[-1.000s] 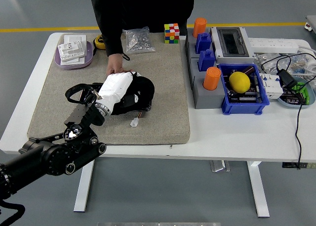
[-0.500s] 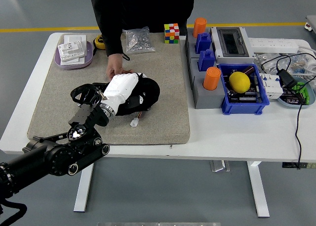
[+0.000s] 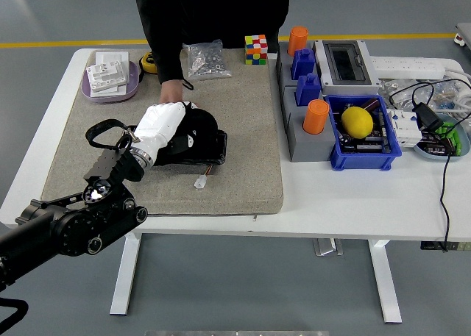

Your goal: Pick the rag up,wipe the panel,place it on the desk

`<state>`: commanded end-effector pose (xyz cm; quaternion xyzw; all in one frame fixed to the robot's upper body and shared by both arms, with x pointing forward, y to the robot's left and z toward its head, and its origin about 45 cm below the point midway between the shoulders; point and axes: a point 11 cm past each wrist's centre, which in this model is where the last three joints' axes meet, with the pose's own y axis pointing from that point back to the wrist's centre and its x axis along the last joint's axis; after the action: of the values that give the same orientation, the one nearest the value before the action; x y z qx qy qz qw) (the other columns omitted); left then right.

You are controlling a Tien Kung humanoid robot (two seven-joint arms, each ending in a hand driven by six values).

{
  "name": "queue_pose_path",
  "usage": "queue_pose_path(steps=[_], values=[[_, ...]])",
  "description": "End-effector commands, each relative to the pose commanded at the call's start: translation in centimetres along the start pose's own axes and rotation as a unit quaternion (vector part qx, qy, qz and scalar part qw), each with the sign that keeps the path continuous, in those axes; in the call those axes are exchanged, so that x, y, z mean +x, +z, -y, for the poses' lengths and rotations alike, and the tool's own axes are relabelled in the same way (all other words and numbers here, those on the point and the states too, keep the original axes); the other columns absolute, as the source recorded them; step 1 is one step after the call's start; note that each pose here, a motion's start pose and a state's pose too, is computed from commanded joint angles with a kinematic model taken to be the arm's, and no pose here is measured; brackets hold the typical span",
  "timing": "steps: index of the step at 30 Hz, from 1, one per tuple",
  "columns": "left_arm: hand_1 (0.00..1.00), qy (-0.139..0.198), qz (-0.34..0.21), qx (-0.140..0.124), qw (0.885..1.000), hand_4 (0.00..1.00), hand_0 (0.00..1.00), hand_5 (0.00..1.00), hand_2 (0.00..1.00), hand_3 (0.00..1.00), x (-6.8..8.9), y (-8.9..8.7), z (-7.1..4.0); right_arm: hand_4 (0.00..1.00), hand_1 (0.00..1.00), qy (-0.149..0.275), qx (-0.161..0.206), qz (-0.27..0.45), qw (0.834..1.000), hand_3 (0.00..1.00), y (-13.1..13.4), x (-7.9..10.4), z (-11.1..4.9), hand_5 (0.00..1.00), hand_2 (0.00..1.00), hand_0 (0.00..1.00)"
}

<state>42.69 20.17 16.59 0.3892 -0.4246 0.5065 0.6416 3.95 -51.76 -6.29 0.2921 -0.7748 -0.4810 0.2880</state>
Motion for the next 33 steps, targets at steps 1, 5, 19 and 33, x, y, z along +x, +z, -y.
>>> queue_pose_path(steps=[1,5,19,33], values=[[0.145,0.0,0.0,0.002,1.0,0.002,0.263,0.002,0.493,0.384,0.0,-0.2,-0.1,0.998,0.557,0.0,0.0,0.0,1.0,0.636,0.0,0.0,0.0,0.66,0.676,0.717],[0.145,0.001,0.002,0.014,1.0,0.002,0.263,0.002,0.493,0.384,-0.1,-1.2,-0.3,0.998,0.557,0.001,-0.001,0.0,1.0,0.636,0.2,0.0,0.0,0.66,0.676,0.717],[0.143,0.021,0.021,0.054,0.998,0.002,0.262,0.002,0.494,0.385,2.1,-5.6,-0.9,0.998,0.557,0.002,-0.004,0.001,1.0,0.636,0.5,0.2,0.0,0.66,0.676,0.714],[0.139,0.039,0.032,0.095,0.994,0.002,0.261,0.002,0.493,0.383,3.6,-9.3,-1.9,0.998,0.557,0.005,-0.005,0.003,1.0,0.636,0.7,0.3,0.0,0.66,0.676,0.716]])
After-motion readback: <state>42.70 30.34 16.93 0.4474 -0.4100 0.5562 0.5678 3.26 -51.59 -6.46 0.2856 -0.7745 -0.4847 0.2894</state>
